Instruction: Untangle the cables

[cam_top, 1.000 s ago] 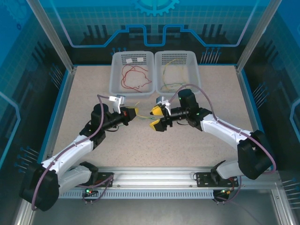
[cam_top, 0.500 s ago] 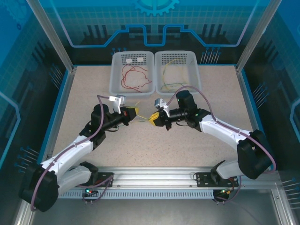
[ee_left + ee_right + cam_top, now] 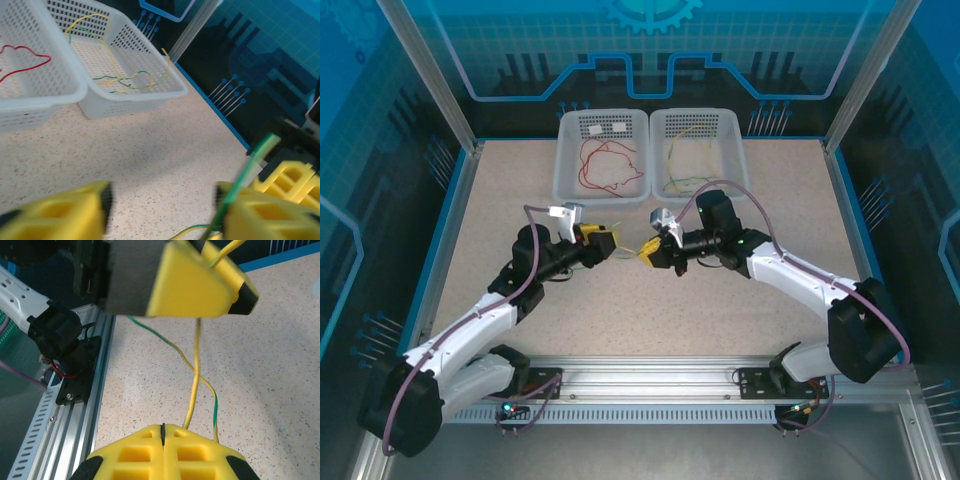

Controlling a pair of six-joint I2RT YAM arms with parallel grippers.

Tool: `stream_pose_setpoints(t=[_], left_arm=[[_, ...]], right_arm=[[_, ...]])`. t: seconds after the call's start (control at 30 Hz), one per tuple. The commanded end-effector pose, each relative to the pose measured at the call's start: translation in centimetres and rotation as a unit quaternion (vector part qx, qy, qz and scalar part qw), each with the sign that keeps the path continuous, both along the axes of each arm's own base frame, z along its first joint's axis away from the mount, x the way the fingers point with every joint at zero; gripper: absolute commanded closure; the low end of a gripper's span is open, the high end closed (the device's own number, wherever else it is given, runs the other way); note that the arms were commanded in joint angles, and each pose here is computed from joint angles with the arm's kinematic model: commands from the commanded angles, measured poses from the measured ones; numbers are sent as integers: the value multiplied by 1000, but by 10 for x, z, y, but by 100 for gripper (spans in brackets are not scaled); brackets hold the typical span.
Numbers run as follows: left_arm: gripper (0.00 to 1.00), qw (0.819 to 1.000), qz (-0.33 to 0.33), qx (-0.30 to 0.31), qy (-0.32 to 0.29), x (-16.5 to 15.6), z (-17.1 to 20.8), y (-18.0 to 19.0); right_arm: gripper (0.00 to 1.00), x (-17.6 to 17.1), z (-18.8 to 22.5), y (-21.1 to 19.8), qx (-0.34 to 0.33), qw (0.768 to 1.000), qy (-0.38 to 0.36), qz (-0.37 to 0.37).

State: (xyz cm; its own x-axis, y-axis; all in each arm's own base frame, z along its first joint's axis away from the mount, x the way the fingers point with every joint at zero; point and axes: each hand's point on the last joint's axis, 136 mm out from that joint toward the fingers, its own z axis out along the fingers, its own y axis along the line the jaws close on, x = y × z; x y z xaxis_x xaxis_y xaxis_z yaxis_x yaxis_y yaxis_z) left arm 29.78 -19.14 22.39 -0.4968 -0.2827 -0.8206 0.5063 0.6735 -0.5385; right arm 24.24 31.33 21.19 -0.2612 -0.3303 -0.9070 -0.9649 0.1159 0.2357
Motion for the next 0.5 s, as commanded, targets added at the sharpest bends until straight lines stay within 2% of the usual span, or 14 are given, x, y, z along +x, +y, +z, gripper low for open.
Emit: stream_pose_setpoints(t=[0.0,0.03,0.07,0.2,0.37,0.47], left_arm=[[21,999,45,6,-21,5,2,15],[20,998,57,8,-23,6,2,19],[10,997,71,8,-26,7,2,23],[4,991,126,10,-39,6,2,44],[3,987,146,0,-72,-6,12,57],[7,988,117,-4,-96,-16,23,50]], right_arm=[[100,14,11,-2,-1,999,25,-22],[100,18,11,-2,-1,999,29,-28],[100,23,11,-4,-1,999,33,-36],[100,44,22,-13,12,996,44,-74],[100,76,38,-30,11,989,35,-141],[100,108,54,-48,23,978,31,-203]])
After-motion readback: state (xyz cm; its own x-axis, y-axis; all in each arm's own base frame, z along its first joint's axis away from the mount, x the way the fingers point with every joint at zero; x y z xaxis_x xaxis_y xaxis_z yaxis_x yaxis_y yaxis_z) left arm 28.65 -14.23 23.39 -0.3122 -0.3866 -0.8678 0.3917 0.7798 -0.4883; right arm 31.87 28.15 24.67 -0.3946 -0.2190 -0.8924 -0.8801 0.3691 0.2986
